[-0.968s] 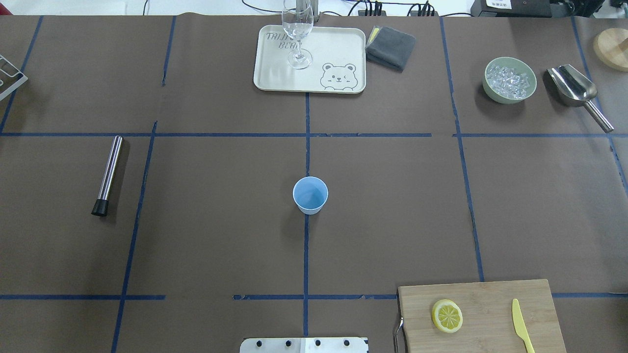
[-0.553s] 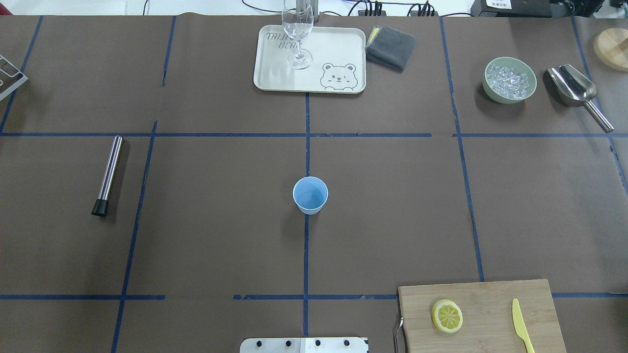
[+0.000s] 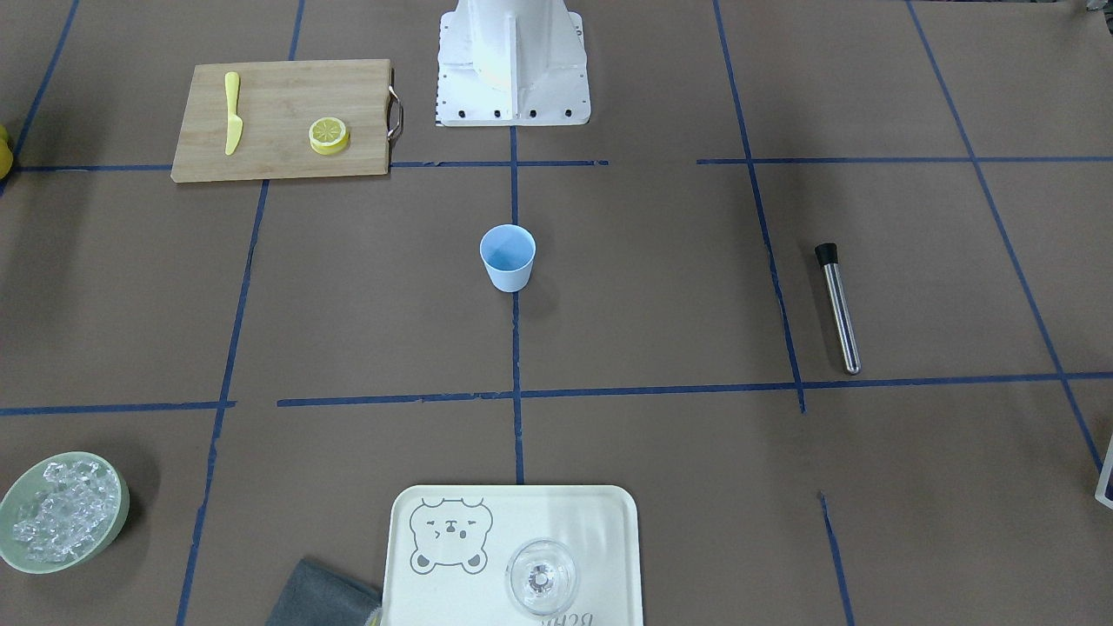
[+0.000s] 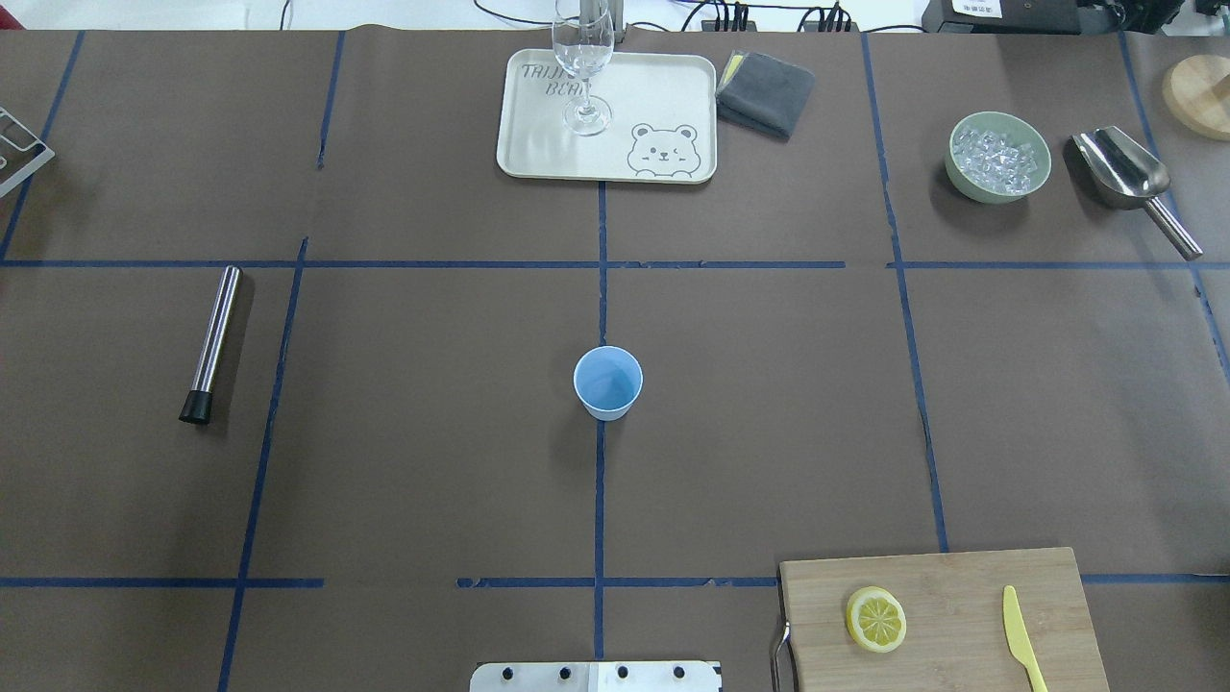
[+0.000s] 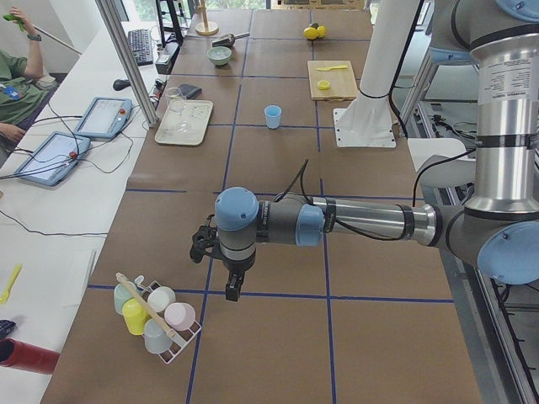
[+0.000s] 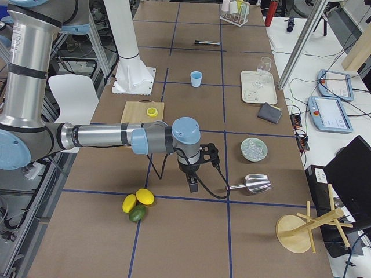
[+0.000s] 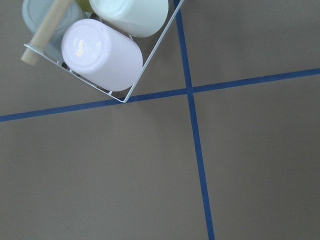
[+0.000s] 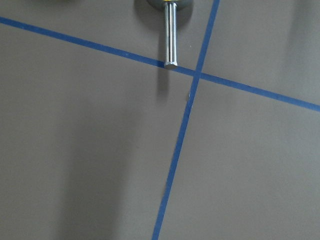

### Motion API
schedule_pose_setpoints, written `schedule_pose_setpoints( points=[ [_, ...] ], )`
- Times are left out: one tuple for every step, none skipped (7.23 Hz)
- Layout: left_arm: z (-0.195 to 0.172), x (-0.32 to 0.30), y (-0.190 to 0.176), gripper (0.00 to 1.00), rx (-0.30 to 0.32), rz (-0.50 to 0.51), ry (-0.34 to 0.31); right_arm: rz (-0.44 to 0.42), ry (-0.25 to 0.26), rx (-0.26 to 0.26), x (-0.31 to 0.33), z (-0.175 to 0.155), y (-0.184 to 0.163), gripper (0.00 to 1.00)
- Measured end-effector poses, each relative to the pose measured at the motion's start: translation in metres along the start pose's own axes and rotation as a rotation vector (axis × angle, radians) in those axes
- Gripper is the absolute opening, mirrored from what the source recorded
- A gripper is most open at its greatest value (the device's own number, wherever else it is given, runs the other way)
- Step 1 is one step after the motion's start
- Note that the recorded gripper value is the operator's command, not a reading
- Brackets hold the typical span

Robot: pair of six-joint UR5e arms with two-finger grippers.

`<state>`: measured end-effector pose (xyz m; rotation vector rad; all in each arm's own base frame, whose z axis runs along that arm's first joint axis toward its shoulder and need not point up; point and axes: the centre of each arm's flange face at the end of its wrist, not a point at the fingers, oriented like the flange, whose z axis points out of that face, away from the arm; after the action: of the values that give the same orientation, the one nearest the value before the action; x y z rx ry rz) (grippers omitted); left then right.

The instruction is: Squeeze lemon into cup

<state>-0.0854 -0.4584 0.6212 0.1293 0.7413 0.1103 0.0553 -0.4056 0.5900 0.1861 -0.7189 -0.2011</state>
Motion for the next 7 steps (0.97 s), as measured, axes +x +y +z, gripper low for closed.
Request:
schedule_pose_setpoints(
  points=[
    [0.000, 0.000, 0.000, 1.00, 0.000, 0.000, 0.002, 0.005, -0.011, 0.027, -0.010, -0.010, -0.001, 1.00],
    [0.000, 0.001, 0.000, 1.00, 0.001, 0.001, 0.006, 0.007, -0.047, 0.047, -0.017, -0.013, 0.005, 1.00],
    [0.000, 0.001, 0.000, 1.00, 0.000, 0.001, 0.011, -0.009, -0.098, 0.077, -0.024, -0.015, 0.013, 1.00],
    [0.001, 0.001, 0.000, 1.00, 0.000, 0.000, 0.013, -0.049, -0.128, 0.132, -0.036, -0.023, 0.016, 1.00],
    [0.001, 0.001, 0.000, 1.00, 0.000, 0.000, 0.014, -0.085, -0.143, 0.175, -0.050, -0.030, 0.016, 1.00],
    [0.001, 0.001, 0.000, 1.00, -0.001, 0.000, 0.014, -0.113, -0.155, 0.190, -0.079, -0.034, 0.005, 1.00],
    [0.001, 0.001, 0.001, 1.00, -0.001, 0.000, 0.015, -0.106, -0.174, 0.185, -0.123, -0.035, -0.012, 1.00]
  ],
)
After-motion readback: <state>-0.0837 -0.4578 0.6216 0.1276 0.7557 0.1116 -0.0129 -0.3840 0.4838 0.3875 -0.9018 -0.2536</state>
